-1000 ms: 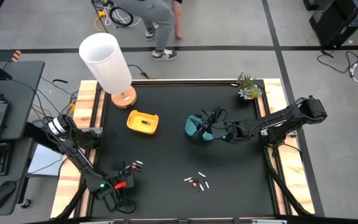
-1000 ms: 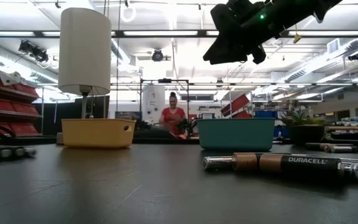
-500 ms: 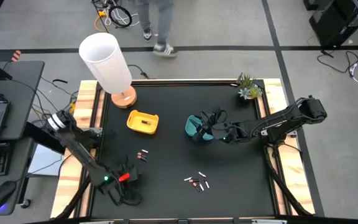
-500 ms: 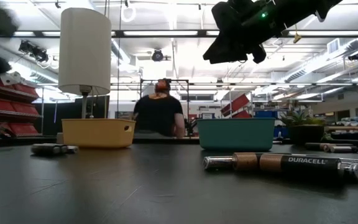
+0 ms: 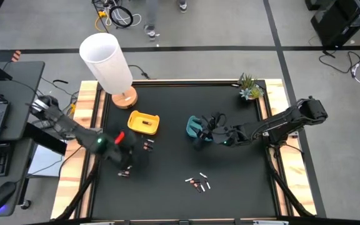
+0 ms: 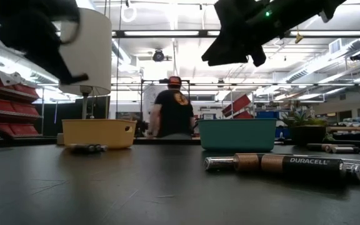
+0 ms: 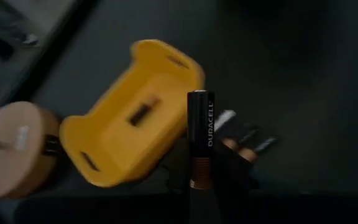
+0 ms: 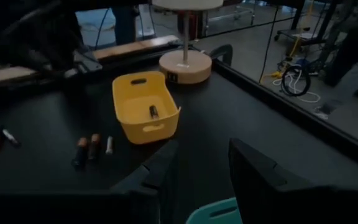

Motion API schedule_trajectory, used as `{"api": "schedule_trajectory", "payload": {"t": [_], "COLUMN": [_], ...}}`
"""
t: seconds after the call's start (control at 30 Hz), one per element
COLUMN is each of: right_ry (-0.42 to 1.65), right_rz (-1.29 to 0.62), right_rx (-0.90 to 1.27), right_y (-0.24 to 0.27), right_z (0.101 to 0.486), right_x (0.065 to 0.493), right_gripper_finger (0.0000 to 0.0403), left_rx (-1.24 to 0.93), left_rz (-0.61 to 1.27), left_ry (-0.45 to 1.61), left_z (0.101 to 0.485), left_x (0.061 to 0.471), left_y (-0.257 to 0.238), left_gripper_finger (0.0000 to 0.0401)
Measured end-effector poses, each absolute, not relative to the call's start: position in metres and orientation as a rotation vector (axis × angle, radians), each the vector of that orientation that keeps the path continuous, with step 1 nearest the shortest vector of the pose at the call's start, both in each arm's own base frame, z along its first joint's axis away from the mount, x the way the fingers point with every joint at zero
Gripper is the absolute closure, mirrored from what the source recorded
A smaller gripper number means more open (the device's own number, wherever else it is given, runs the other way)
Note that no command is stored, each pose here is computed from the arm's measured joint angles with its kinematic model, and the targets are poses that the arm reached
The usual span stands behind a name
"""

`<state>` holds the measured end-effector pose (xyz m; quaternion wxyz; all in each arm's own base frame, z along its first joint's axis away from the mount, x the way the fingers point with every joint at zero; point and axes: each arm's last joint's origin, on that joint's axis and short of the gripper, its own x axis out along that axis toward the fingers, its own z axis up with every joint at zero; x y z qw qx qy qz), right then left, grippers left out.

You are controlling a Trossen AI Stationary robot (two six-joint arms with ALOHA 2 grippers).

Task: Sort batteries
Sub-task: Put the black battery into the yellow bin, then put the silver battery into the blue bin

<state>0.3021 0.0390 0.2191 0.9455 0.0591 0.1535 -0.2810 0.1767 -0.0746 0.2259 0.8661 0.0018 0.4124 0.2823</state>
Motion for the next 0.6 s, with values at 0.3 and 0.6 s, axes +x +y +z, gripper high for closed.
{"api": "schedule_trajectory", "payload": {"t": [0.3,0.6], "right_ry": [0.351,0.327], "right_rz": [-0.576,-0.564], "right_rx": [0.113,0.122], "right_y": [0.041,0.042], "right_z": [0.200,0.217], "right_x": [0.311,0.301], "right_gripper_finger": [0.0275,0.0275], "left_rx": [0.008,-0.022], "left_rz": [0.779,0.669], "left_ry": [0.884,0.891], "left_z": [0.210,0.203], "left_x": [0.193,0.202], "left_y": [-0.014,-0.004], "left_gripper_finger": [0.0312,0.0268]}}
